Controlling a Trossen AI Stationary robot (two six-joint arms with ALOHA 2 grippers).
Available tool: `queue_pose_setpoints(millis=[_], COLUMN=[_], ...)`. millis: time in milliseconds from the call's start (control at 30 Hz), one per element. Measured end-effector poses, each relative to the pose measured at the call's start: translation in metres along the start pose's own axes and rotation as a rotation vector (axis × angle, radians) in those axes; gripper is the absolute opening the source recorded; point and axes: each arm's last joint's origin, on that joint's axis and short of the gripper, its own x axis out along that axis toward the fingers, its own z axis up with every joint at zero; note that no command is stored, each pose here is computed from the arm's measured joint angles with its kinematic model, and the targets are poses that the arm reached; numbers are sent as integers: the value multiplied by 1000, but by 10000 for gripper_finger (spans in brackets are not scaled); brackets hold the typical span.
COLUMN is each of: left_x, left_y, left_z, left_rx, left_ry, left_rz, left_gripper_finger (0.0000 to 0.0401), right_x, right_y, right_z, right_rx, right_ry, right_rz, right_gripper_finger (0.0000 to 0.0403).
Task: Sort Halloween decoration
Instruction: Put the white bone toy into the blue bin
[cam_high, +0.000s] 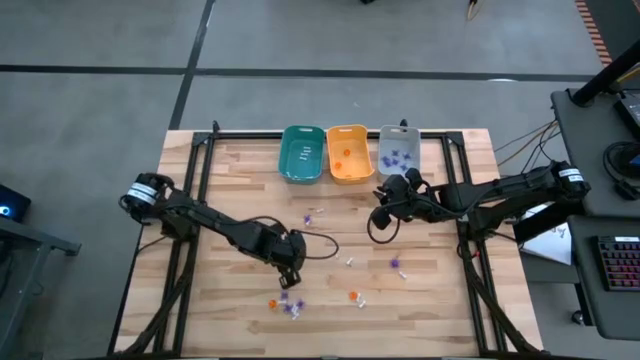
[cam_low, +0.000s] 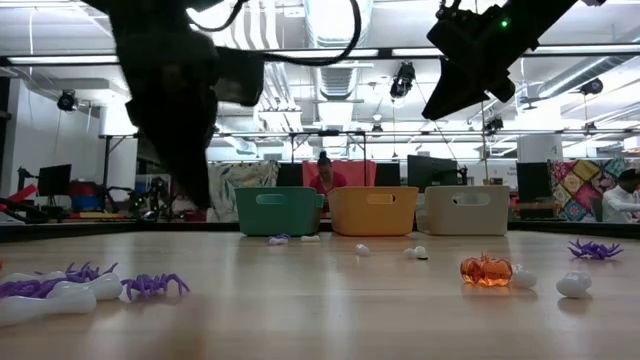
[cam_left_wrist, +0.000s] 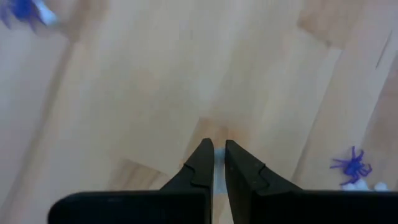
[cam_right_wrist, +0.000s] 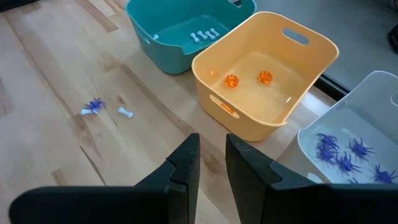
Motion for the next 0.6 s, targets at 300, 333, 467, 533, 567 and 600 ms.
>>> queue_pose_setpoints(millis=[300,333,467,533,567,600], left_x=[-35,-39,-58,-66,-69,-72], left_y=[27,32,57,72,80,88], left_z=[24,28,42,50,53,56], left_rx=[111,120,154,162,162,160], left_ry=[-137,-153,-222,-253,-266,-278], left_rz=[-1,1,22,43,57,72], left_gripper_finger=[0,0,0,0,0,0], right_x=[0,0,0,0,0,0], right_y=[0,0,0,0,0,0], right_z=[0,0,0,0,0,0], right_rx=[17,16,16,16,16,16], right_ry=[-3,-3,-3,-3,-3,-3], right_rz=[2,2,2,2,2,2], right_gripper_finger=[68,68,68,68,68,68])
